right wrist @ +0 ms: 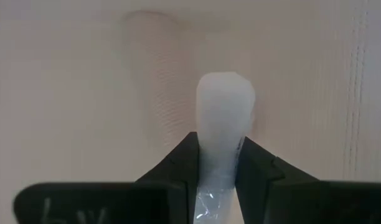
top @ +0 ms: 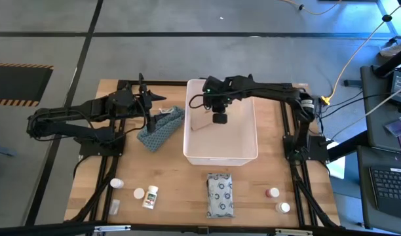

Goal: Pick & place medical supplies in basket/bin
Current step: Put the white rolled gauze into the white bin, then put the orange medicine bottle into the white bin

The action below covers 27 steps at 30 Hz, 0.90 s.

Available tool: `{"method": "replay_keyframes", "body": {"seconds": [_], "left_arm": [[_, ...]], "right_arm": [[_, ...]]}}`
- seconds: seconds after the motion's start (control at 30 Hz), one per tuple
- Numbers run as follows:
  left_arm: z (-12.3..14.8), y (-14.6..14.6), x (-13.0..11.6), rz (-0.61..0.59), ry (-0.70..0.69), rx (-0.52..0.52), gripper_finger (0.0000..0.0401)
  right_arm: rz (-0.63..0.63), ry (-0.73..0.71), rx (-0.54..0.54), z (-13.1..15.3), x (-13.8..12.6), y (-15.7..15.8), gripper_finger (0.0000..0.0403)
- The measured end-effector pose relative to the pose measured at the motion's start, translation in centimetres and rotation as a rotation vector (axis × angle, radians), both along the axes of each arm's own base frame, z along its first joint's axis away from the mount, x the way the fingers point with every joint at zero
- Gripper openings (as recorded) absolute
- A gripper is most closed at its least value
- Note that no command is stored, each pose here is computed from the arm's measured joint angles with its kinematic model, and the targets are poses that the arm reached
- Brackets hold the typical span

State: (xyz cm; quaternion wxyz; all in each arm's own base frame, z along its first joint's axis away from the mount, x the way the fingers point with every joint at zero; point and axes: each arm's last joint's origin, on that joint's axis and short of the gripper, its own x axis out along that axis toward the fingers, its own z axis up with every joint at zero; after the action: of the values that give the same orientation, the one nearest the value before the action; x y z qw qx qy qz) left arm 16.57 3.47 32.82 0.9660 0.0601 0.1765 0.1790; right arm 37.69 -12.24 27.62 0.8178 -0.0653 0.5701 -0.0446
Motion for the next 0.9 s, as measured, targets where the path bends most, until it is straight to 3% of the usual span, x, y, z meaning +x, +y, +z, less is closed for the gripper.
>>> {"method": "replay_keyframes", "body": {"seconds": [0.2,0.53,0.7,0.9], "left_arm": [[0.0,0.0,0.0,0.0,0.0,0.001,0.0301],[0.0,0.0,0.0,0.0,0.0,-0.001,0.0302],[0.0,0.0,0.0,0.015,-0.019,-0.045,0.0302],[0.0,0.0,0.0,0.015,-0.019,-0.046,0.0302]], "right_arm": [[-0.042,-0.017,-0.076,-1.5,1.3,-1.1,0.008],[-0.093,0.007,-0.064,-2.7,1.4,-2.2,0.0086],[-0.193,-0.013,-0.027,-2.7,1.3,-2.6,0.013],[-0.226,-0.048,-0.024,-2.5,1.4,-2.8,0.0208]]}}
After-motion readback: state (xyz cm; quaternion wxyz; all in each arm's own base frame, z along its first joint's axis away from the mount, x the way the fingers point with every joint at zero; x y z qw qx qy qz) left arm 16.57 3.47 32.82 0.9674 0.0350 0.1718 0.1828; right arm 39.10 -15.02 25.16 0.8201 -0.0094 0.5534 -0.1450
